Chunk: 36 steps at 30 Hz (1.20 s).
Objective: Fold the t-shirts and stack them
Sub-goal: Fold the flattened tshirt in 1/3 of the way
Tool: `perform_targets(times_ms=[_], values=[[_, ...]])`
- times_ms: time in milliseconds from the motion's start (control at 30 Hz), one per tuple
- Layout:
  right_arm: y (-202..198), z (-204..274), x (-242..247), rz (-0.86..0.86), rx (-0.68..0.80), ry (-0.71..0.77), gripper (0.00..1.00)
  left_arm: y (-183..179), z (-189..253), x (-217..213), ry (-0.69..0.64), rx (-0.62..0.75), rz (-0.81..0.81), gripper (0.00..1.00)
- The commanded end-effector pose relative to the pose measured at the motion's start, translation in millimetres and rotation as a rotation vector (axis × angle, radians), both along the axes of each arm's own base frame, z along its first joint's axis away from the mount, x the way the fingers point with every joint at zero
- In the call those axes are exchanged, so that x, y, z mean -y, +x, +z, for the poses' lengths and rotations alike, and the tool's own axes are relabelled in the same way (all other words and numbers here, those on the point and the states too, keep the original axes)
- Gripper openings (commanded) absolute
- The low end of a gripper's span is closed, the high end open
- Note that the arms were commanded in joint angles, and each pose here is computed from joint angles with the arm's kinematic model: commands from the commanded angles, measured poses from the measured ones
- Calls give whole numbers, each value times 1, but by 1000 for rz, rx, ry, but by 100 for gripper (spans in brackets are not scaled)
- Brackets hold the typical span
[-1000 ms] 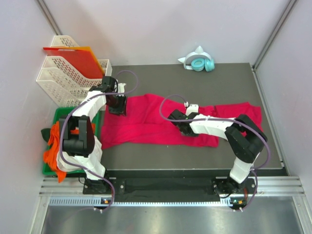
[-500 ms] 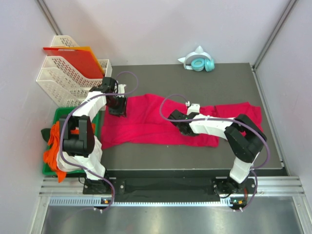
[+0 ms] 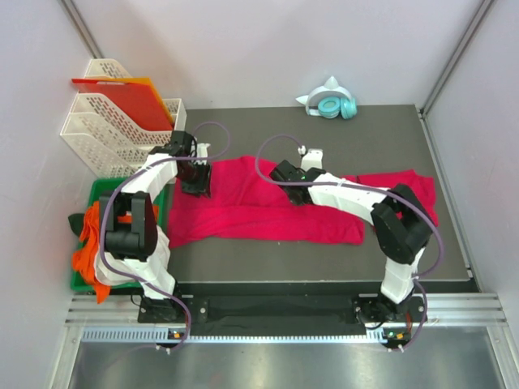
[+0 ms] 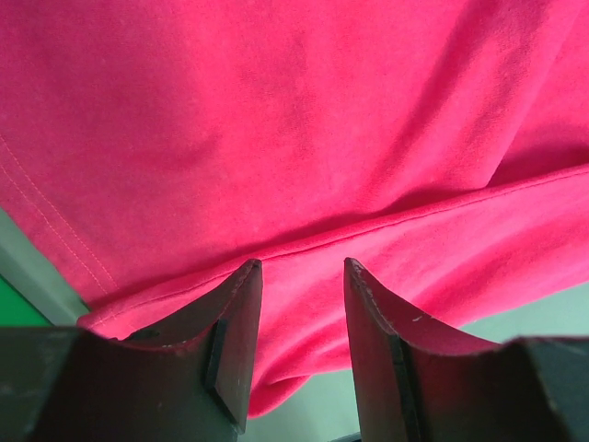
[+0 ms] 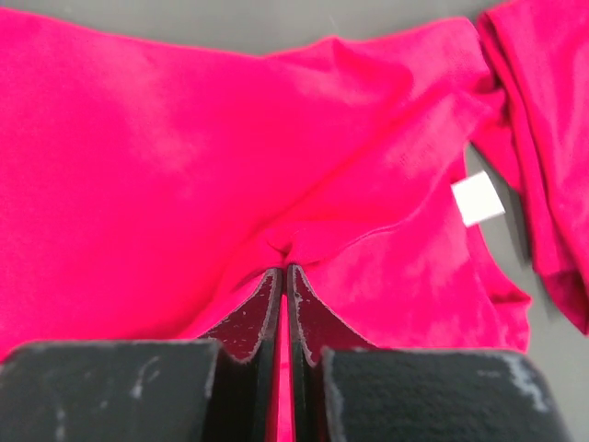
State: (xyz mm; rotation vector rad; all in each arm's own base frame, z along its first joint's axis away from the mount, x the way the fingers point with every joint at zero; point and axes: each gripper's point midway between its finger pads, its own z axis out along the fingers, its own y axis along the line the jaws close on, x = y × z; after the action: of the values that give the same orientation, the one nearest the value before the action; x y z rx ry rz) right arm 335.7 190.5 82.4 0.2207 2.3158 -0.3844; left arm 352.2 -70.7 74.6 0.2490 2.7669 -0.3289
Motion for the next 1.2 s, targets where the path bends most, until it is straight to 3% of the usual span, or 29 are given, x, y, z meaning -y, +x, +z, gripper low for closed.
perform_targets(times_ms=[0,433,767,867,900,1033,1167], values=[[27,2,-9,28,9,-43,0,1,5,2,-17,22,8,46],[77,-13,-35,70,-7,-43,0,1,-4,-1,-1,7,4,46],[90,-35,-60,154,-48,7,2,-2,-13,-1,3,-14,8,46],[91,-24,-49,100,-18,8,35,-1,-11,-1,1,-7,-2,47],[89,-20,-44,85,-6,6,51,0,-9,-1,0,1,-6,48],[88,36,-24,21,113,50,70,3,1,3,-23,30,-21,51],[87,53,1,-34,136,167,72,8,8,8,-49,64,-20,52]])
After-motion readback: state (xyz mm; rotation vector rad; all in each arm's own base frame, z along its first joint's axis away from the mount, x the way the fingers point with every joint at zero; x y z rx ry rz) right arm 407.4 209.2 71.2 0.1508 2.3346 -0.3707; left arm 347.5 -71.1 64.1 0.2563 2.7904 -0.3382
